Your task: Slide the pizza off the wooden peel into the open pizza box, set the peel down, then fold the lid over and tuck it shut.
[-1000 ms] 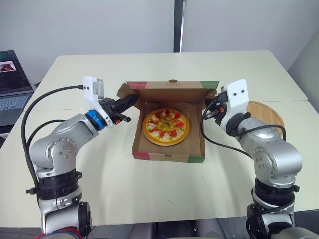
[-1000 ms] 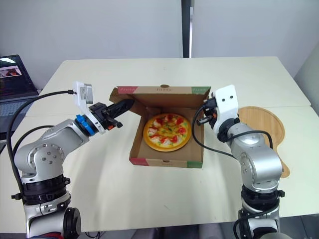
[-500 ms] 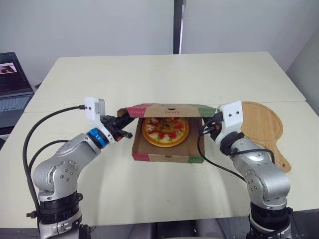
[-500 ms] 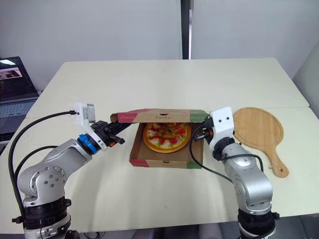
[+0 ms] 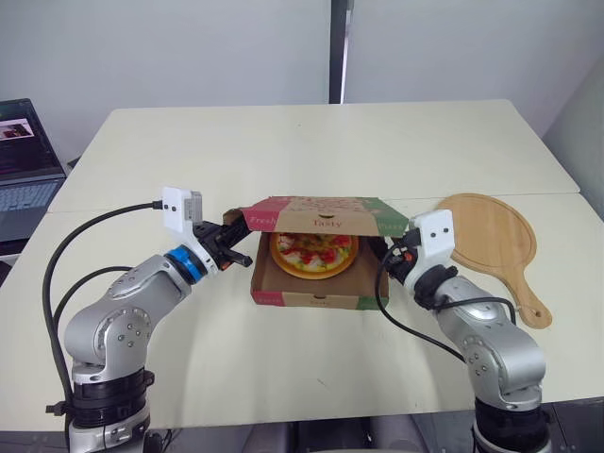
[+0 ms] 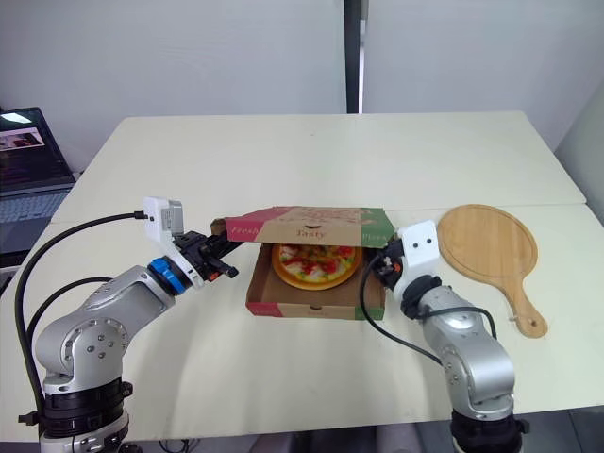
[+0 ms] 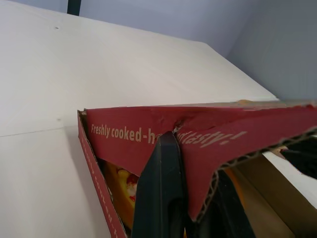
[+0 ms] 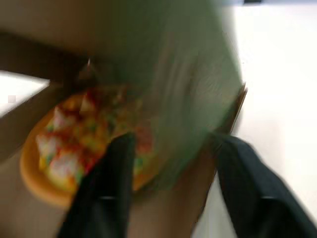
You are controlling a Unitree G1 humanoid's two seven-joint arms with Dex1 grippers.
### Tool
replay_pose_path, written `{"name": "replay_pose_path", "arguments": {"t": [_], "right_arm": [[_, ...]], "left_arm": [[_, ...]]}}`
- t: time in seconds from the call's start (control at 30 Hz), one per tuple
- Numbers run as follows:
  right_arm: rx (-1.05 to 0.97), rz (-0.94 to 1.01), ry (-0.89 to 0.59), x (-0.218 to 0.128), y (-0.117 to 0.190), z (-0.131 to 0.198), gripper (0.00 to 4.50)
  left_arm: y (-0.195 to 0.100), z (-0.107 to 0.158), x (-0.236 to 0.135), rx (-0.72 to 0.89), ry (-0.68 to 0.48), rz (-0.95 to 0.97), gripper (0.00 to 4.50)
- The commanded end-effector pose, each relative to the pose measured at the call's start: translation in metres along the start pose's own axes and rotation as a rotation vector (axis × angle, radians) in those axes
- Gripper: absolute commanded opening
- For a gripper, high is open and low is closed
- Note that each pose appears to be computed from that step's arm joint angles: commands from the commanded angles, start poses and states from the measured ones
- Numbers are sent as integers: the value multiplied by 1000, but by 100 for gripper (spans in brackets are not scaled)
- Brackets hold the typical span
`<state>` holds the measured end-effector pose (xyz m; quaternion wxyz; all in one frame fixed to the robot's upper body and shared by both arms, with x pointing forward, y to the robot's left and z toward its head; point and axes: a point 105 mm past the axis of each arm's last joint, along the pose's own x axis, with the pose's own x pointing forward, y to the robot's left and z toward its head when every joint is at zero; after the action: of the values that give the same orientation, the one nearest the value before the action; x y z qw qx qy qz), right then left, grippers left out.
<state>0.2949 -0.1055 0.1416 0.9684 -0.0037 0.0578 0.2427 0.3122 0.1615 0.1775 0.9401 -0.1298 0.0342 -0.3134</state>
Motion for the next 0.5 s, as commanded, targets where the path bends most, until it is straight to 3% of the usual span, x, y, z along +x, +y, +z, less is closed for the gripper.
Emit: {"name": "replay_pose_path", "arguments": {"t": [0.03, 0.23, 0.33, 0.5], "right_arm": [[-43, 65, -27, -18, -2, 10, 295], [-135, 122, 74, -50, -39, 6, 295], [-169, 94, 51, -56, -67, 28, 234], [-208, 110, -22, -42, -82, 70, 60]], "left_arm": [[-2, 5, -2, 36, -10, -9, 0], [-3, 3, -1, 45, -7, -17, 0], [-3, 2, -1, 47, -5, -19, 0], [-3, 0, 0, 51, 0, -24, 0]]}}
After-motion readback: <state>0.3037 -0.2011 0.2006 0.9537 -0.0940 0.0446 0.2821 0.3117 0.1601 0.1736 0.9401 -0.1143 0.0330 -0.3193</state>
